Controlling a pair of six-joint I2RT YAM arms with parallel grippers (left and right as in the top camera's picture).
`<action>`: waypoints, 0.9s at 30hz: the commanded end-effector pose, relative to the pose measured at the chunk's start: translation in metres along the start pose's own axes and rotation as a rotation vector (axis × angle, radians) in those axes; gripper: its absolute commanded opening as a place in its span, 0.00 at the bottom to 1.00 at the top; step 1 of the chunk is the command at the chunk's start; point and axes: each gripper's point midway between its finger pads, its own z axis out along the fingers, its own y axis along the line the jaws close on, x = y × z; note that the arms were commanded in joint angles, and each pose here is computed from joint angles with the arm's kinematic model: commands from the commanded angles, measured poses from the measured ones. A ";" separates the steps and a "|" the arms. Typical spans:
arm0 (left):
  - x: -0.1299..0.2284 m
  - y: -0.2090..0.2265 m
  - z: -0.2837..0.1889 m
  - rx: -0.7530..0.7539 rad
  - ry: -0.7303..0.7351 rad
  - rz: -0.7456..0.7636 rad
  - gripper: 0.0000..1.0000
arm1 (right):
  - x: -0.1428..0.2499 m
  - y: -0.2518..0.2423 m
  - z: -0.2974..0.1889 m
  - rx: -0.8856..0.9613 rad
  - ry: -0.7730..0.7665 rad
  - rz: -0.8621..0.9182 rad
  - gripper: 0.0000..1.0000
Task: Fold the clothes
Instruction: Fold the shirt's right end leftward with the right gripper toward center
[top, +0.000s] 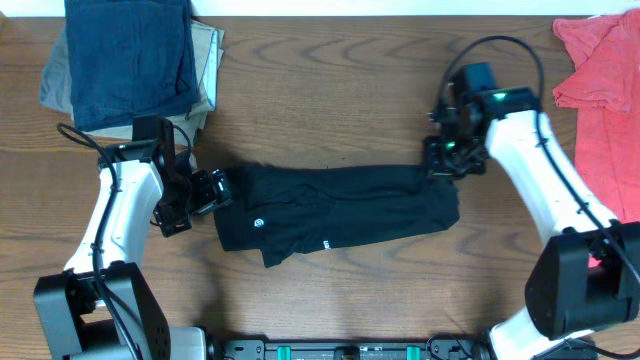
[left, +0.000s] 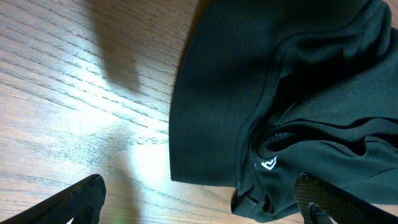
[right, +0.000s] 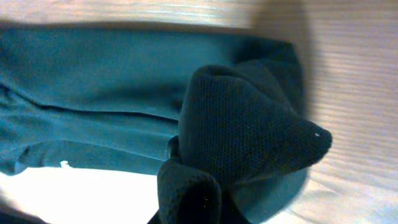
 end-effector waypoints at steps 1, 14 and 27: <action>0.002 0.000 0.001 0.008 0.008 0.006 0.98 | 0.010 0.022 0.009 -0.010 0.014 -0.031 0.01; 0.002 0.000 0.001 0.007 0.008 0.006 0.98 | 0.035 0.063 0.051 -0.023 0.026 -0.027 0.07; 0.002 0.000 0.001 0.007 0.009 0.006 0.98 | 0.028 0.069 0.025 -0.059 0.038 -0.042 0.83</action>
